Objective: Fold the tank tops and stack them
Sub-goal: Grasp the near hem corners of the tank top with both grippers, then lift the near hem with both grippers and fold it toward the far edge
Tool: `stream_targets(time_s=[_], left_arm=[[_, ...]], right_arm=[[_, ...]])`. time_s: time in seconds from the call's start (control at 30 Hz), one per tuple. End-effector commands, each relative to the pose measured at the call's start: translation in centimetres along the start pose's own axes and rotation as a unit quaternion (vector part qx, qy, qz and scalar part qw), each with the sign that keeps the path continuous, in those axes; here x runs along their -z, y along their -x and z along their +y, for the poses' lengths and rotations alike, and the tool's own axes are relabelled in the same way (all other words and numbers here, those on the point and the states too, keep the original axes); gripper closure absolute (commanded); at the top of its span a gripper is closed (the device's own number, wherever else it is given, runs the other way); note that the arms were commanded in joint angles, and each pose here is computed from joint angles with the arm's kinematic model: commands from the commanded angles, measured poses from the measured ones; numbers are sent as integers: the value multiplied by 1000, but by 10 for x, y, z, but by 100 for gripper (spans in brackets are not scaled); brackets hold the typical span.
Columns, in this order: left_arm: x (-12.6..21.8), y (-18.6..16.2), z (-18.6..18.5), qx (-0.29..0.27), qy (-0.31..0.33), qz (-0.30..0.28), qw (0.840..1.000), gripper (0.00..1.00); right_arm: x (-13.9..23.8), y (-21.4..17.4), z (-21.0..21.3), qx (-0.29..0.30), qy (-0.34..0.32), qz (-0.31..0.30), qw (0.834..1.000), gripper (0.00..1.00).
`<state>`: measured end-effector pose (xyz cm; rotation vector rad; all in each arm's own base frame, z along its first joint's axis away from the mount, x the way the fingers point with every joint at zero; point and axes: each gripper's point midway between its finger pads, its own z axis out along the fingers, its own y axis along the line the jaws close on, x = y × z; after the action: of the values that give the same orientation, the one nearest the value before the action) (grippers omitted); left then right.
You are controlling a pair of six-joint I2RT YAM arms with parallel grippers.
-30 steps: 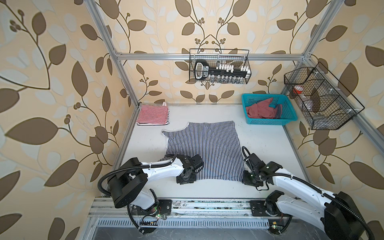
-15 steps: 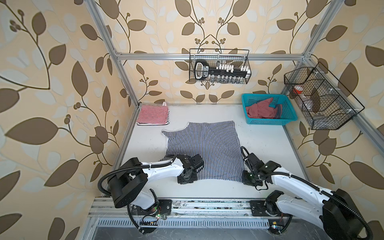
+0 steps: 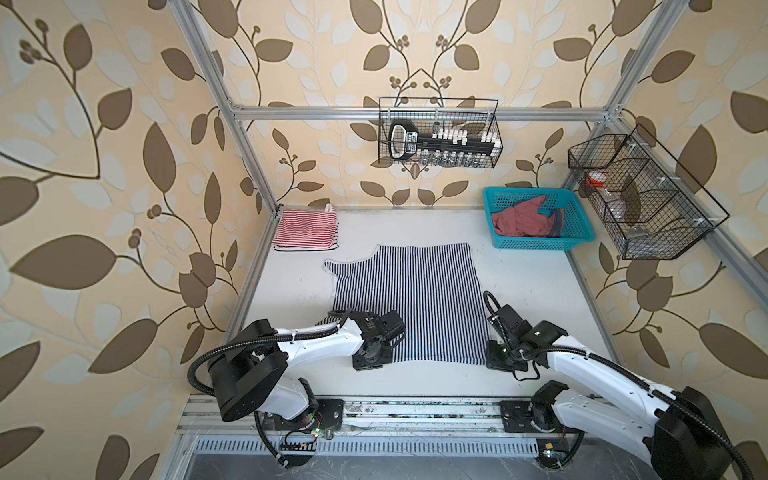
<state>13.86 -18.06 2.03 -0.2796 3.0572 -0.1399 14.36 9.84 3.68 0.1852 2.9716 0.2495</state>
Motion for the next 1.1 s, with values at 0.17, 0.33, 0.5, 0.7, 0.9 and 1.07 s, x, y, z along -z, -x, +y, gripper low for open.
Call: stream_targets(time_s=[0.17, 0.33, 0.5, 0.7, 0.9, 1.07], left_arm=[[40, 14, 1, -17, 2, -45, 999, 100], [50, 25, -10, -45, 9, -54, 998, 100], [52, 38, -10, -56, 24, -54, 997, 100], [55, 59, -9, -59, 26, -53, 997, 100], [52, 76, -11, -64, 36, -46, 996, 100], [52, 88, -13, -72, 43, -42, 996, 100]], right_arm=[[27, 20, 12, 23, 6, -22, 999, 100], [31, 34, 15, 32, 8, -22, 999, 100], [37, 54, 19, 36, 14, -32, 999, 100], [36, 70, 18, 36, 20, -28, 999, 100], [32, 87, 19, 40, 26, -22, 999, 100], [28, 100, 21, 44, 27, -17, 999, 100]])
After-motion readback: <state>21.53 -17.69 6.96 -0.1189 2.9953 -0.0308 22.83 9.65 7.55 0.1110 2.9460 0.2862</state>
